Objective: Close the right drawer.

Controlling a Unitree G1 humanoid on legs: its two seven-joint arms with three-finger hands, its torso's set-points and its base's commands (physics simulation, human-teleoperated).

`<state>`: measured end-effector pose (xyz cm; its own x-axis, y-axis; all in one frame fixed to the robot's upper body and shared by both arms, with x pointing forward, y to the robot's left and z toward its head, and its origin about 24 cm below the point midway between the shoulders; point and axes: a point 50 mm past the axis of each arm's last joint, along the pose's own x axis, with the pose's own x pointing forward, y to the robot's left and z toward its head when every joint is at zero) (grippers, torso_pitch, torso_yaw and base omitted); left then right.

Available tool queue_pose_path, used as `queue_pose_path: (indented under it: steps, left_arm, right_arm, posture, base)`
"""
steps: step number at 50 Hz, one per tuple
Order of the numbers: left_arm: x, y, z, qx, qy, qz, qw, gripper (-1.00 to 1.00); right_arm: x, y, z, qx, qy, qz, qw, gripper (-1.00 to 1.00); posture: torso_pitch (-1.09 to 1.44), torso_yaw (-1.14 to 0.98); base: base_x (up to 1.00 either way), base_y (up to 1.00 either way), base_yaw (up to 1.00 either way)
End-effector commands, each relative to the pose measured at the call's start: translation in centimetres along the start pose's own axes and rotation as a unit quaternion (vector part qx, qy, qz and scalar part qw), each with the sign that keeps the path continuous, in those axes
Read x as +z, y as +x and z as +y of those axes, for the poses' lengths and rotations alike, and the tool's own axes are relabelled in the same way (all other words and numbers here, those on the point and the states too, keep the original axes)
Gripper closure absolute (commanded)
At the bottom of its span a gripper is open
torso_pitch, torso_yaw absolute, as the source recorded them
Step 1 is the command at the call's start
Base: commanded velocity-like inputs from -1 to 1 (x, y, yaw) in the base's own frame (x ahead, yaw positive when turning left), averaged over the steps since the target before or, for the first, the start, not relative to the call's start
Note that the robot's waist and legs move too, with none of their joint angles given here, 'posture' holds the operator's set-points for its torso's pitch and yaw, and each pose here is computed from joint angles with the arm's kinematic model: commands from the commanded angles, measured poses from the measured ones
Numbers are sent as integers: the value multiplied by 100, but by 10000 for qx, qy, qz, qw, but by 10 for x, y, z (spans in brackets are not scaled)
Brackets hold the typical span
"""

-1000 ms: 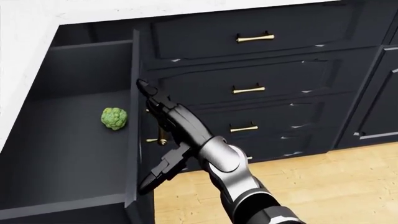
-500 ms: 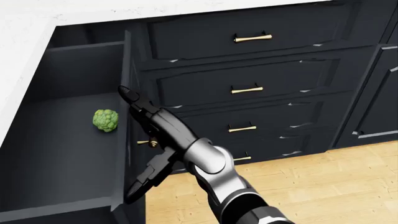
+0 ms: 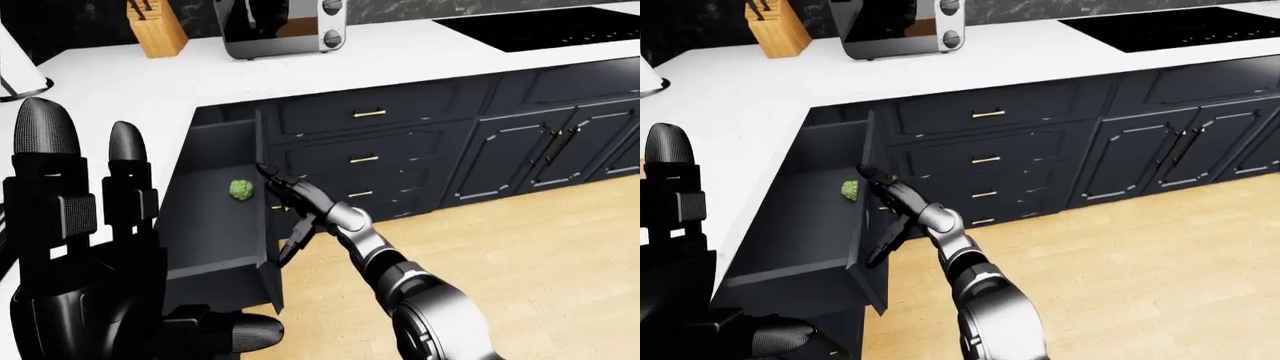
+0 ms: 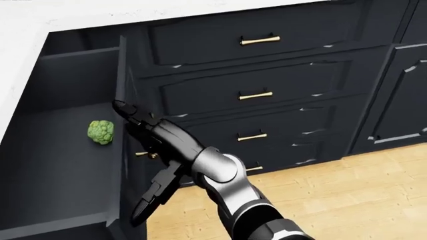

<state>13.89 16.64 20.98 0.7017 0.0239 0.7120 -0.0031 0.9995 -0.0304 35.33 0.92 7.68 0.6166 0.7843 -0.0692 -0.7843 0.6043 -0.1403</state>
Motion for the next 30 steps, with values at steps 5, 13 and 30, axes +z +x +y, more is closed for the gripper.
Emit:
queue_pose_path:
  steps: [5, 13, 30]
  left_arm:
    - [10, 1, -1, -29, -7, -294, 9996, -100]
    - [9, 2, 0, -19, -3, -278, 9996, -100]
    - [10, 2, 0, -3, -14, -281, 9996, -100]
  right_arm:
    - [18, 13, 18, 736, -315, -228, 9965, -100]
    - [18, 14, 22, 802, -347, -190, 9960, -100]
    - [20, 19, 32, 1013, -376, -152, 9940, -100]
  posture:
    - [0, 0]
    - [0, 0]
    - [0, 0]
  base:
    - [0, 0, 0]
    - [0, 0, 0]
    - [0, 0, 0]
